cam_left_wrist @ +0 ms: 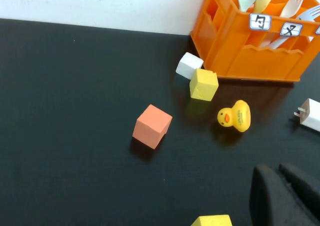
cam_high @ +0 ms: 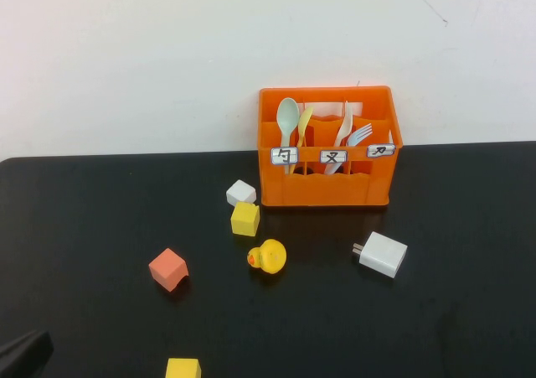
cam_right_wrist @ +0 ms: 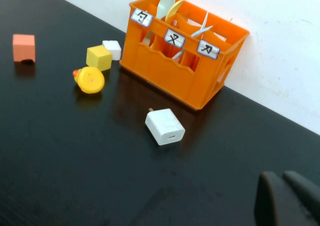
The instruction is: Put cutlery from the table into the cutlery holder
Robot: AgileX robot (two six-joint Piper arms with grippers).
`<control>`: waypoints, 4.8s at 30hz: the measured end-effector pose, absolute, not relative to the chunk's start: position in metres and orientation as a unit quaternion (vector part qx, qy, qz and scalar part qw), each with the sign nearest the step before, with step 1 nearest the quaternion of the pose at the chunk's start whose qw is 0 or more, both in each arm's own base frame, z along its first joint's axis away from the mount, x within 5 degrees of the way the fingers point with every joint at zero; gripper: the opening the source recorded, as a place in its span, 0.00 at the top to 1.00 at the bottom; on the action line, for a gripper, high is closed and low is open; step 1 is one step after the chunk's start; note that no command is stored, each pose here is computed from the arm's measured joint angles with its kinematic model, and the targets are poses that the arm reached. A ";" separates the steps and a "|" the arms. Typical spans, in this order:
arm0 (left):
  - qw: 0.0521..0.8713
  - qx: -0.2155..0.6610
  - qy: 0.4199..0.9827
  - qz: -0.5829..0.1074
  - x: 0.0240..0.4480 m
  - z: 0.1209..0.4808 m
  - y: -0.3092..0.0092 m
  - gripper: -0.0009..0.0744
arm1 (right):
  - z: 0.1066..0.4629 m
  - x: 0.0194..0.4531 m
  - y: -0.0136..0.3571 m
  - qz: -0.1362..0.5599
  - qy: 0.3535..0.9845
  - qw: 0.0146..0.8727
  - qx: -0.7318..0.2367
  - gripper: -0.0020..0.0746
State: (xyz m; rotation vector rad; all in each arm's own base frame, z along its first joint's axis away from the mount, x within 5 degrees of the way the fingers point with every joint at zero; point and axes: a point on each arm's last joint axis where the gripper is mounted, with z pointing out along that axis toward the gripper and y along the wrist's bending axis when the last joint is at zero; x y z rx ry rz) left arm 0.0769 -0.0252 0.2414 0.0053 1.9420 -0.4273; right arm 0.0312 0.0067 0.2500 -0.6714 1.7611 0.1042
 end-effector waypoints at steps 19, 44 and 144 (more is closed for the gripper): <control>0.653 -0.069 0.748 -0.098 0.046 0.229 0.001 0.99 | 0.250 0.031 0.007 0.047 0.756 0.586 -0.288 0.98; 0.597 -0.056 0.790 -0.132 0.053 0.177 -0.008 0.99 | 0.250 0.031 0.007 0.049 0.756 0.586 -0.287 0.98; 0.602 -0.063 0.792 -0.087 0.053 0.177 -0.003 0.99 | 0.171 0.052 -0.002 -0.059 0.808 0.585 -0.046 0.98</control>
